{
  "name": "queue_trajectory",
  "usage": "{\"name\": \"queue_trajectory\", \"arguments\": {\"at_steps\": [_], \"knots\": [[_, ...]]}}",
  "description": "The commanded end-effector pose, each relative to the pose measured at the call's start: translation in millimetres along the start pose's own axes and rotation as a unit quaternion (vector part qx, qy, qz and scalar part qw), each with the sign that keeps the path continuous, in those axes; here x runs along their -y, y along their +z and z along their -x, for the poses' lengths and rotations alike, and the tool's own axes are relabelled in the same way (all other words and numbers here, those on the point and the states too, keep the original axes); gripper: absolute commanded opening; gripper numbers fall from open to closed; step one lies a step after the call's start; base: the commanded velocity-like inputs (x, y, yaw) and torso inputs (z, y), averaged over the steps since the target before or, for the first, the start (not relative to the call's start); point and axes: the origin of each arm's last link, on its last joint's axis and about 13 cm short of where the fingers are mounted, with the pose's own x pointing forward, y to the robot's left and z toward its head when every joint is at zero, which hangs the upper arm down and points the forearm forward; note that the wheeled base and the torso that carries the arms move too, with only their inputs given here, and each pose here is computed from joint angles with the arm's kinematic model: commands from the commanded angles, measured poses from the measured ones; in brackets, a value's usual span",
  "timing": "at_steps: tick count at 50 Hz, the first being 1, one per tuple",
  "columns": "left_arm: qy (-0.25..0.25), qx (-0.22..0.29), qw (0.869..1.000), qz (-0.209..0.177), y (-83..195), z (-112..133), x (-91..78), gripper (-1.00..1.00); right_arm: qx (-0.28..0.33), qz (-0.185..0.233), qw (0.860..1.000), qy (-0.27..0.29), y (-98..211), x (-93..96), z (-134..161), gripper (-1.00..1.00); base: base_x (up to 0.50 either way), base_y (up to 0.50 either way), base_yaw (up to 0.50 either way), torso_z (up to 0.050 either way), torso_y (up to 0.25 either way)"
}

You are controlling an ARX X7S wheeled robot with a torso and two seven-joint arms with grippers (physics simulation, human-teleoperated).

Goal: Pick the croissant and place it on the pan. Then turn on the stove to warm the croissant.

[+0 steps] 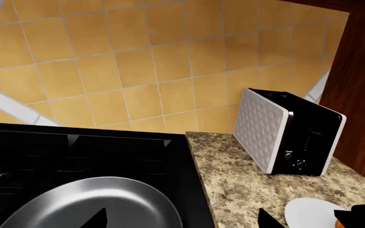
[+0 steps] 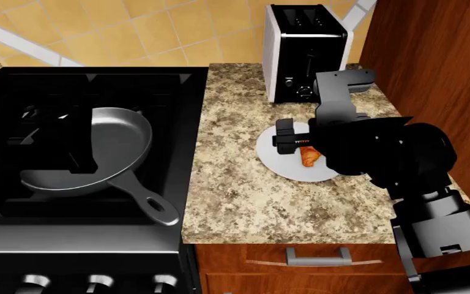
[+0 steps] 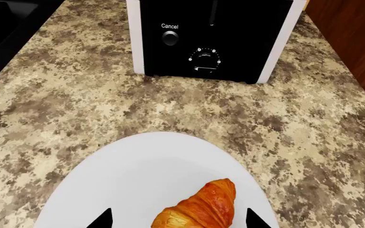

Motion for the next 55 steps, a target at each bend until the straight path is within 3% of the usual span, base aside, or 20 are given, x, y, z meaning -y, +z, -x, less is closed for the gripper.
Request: {"name": "queue_trajectory", "arguments": {"at_steps": [1, 55], "knots": [[0.002, 0.0, 1.0, -0.002, 0, 0, 0.2, 1.0, -0.003, 0.003, 1.0, 0.0, -4, 0.6, -2, 1.0, 0.0, 0.0, 0.0, 0.0, 0.0], [0.008, -0.007, 1.0, -0.01, -1, -2, 1.2, 1.0, -0.011, 0.005, 1.0, 0.002, -17, 6.1, -16, 1.0, 0.0, 0.0, 0.0, 0.0, 0.0]]}}
